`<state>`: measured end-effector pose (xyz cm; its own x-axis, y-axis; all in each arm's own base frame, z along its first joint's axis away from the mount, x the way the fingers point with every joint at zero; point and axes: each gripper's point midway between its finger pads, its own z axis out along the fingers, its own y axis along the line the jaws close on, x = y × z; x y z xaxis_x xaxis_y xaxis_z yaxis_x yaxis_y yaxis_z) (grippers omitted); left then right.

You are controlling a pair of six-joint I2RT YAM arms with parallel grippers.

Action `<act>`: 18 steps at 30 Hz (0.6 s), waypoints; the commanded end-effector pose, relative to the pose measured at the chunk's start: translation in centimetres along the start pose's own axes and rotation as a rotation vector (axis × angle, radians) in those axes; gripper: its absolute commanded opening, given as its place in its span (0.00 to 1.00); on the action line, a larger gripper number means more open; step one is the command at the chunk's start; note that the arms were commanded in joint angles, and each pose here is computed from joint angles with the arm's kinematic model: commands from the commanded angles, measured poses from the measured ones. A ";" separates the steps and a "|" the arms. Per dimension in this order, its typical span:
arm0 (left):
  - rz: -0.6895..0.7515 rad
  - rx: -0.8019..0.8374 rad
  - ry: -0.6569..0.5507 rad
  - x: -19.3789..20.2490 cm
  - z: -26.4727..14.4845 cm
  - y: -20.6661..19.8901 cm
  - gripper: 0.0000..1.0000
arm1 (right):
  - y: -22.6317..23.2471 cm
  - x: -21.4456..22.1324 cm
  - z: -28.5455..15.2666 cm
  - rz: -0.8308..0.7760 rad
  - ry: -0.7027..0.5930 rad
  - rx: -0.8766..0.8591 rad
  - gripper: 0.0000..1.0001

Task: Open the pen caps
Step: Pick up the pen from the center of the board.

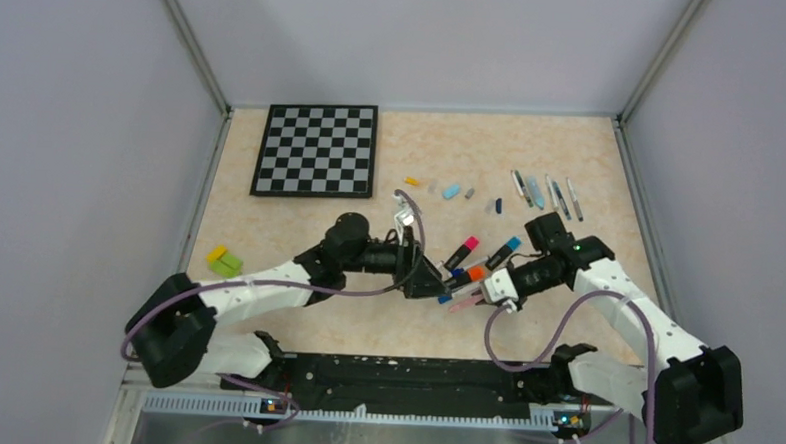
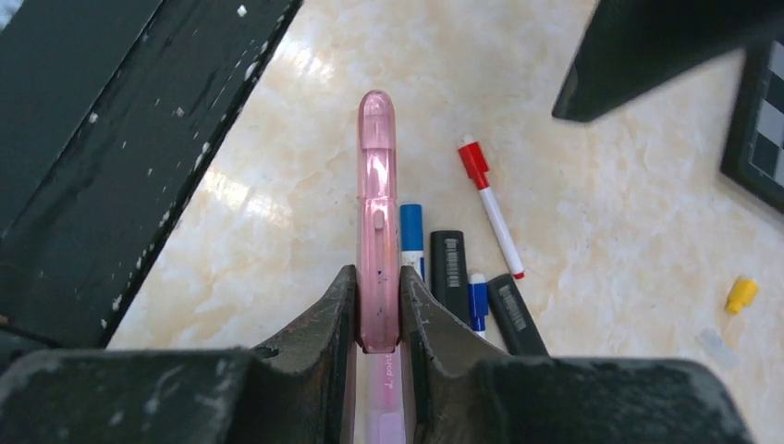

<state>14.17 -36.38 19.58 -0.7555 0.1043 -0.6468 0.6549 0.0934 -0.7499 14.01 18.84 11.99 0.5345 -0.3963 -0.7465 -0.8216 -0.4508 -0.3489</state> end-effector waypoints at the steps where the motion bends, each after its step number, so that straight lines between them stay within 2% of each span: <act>1: 0.226 -0.088 -0.266 -3.4 -2.9 -0.7 0.92 | -1.6 -1.9 -1.0 0.196 -0.140 0.152 0.00; 3: 0.301 -0.097 -0.392 -4.7 -4.7 -1.7 0.98 | -1.7 -2.2 -1.3 0.338 -0.212 0.197 0.00; 8: 0.363 -0.064 -0.602 -5.5 -7.7 -3.1 0.99 | -3.7 -3.3 -2.2 0.583 -0.350 0.253 0.00; 11: 0.383 -0.008 -0.616 -5.2 -7.9 -4.0 0.99 | -3.8 -4.1 -2.2 0.687 -0.438 0.221 0.00; 15: 0.374 0.029 -0.569 -4.8 -6.8 -4.0 0.99 | -4.1 -5.5 -2.4 0.800 -0.563 0.144 0.00; 18: 0.347 0.032 -0.552 -4.6 -6.1 -3.4 0.97 | -3.8 -5.8 -2.3 0.866 -0.599 0.096 0.00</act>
<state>15.75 -30.61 23.67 -0.4297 -0.3487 -0.8329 0.8416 0.1796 -0.5094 15.12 20.64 16.08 -0.2986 -0.1434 -0.9436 -0.9521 -0.0240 0.3049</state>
